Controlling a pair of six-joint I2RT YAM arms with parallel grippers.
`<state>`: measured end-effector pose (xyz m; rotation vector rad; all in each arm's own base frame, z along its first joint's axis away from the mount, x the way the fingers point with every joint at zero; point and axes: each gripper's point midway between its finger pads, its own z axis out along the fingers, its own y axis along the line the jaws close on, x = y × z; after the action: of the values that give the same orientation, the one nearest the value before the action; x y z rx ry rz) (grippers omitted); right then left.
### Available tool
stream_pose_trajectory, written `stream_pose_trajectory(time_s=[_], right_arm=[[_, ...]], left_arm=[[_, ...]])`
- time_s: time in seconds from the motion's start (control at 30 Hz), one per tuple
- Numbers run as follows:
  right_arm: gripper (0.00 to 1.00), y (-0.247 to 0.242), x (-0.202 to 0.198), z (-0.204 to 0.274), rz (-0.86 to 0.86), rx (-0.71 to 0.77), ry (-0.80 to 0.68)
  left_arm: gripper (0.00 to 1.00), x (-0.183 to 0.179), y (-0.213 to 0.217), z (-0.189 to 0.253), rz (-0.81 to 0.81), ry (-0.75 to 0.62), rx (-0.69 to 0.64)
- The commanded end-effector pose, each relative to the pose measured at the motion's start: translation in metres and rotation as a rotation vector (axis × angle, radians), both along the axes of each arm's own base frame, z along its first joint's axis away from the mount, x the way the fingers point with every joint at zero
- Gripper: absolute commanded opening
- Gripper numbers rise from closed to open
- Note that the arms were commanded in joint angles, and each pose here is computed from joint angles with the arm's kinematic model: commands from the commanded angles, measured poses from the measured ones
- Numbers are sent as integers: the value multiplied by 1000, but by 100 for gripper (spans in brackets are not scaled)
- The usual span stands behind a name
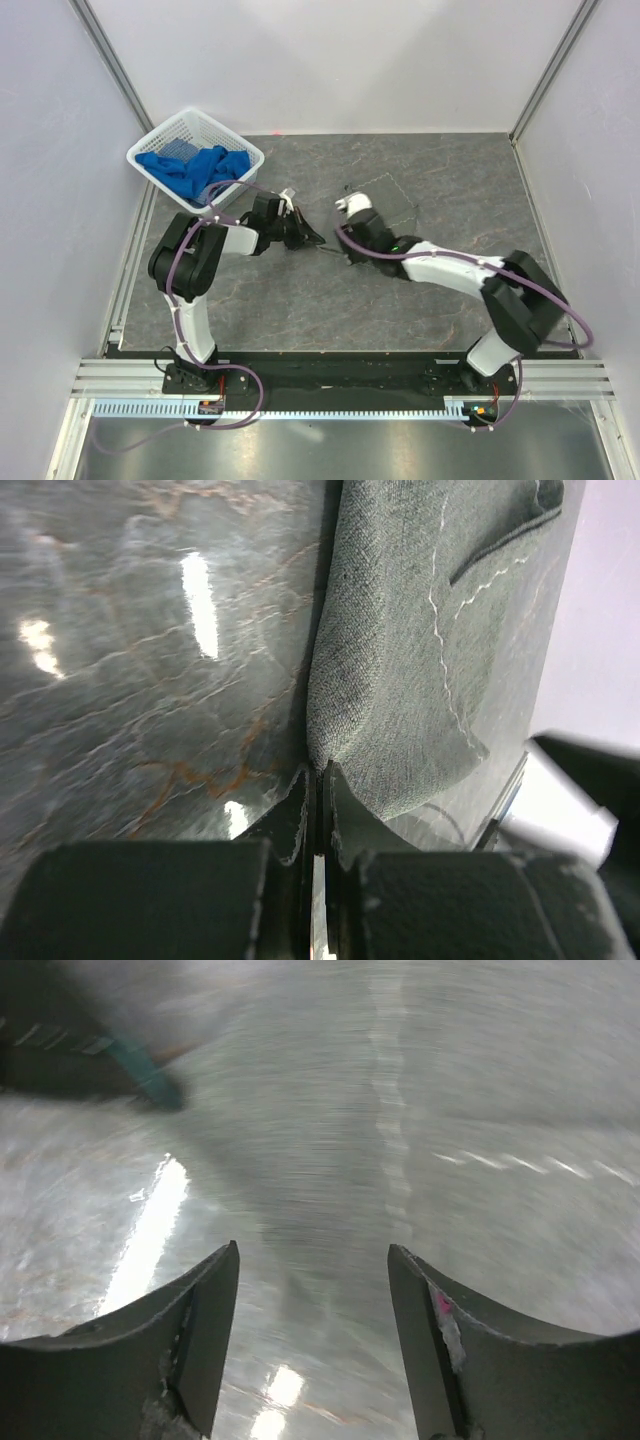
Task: Fold the napkin, place the utensils inside, and roll it up
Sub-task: Roll the napkin with the utensil
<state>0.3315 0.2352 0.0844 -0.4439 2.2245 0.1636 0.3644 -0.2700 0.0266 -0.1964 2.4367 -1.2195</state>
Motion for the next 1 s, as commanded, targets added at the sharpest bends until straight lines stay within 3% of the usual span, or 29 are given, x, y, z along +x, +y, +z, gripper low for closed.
stream_pose_trajectory(time_s=[0.0,0.17,0.3,0.97], right_arm=[[70,34,15,7,89,-170,-170],[72,75,2,-2,198,-241,-250],[72,75,2,-18,181,-332,-276],[69,63,3,-49,151,-439,-318]], left_arm=[[2,4,3,28,-1,16,-47],[2,1,7,27,-7,54,-65],[2,0,9,30,-9,68,-80],[2,-1,22,41,-1,84,-109]])
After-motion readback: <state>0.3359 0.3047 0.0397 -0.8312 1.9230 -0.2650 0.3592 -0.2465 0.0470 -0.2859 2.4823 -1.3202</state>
